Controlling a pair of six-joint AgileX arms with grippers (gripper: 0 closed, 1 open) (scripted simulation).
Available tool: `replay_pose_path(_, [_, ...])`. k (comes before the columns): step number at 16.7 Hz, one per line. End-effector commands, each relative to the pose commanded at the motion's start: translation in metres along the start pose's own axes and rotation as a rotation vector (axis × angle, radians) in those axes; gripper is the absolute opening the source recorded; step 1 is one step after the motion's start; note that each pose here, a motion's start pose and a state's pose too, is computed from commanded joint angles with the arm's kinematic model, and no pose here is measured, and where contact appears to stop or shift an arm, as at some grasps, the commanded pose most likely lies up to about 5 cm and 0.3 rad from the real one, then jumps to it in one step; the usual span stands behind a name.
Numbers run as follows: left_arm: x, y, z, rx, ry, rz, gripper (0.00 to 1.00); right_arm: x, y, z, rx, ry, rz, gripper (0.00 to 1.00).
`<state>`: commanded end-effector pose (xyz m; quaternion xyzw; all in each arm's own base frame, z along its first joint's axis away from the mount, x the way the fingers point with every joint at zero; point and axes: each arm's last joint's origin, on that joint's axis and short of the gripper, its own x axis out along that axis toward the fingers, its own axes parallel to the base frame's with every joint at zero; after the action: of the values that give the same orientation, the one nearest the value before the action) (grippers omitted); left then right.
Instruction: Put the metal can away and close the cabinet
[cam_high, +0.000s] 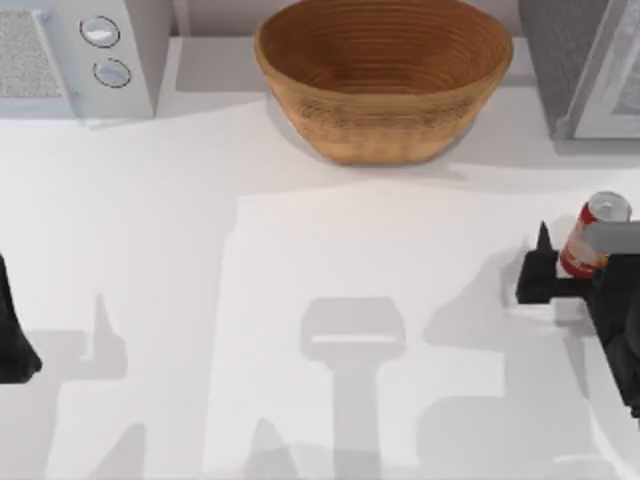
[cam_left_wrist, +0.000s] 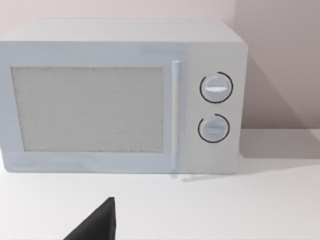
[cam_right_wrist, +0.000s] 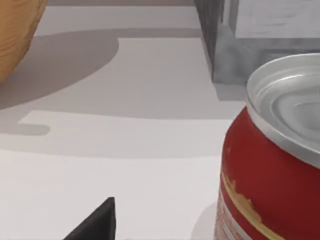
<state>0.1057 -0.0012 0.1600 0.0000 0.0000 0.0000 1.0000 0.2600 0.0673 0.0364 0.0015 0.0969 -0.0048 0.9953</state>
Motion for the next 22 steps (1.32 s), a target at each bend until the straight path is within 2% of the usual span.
replay_pose_path(12, [0.000, 0.000, 0.000, 0.000, 0.000, 0.000, 1.00, 0.016, -0.001, 0.002, 0.000, 0.000, 0.000, 1.00])
replay_pose_path(22, [0.000, 0.000, 0.000, 0.000, 0.000, 0.000, 1.00, 0.016, -0.001, 0.002, 0.000, 0.000, 0.000, 0.25])
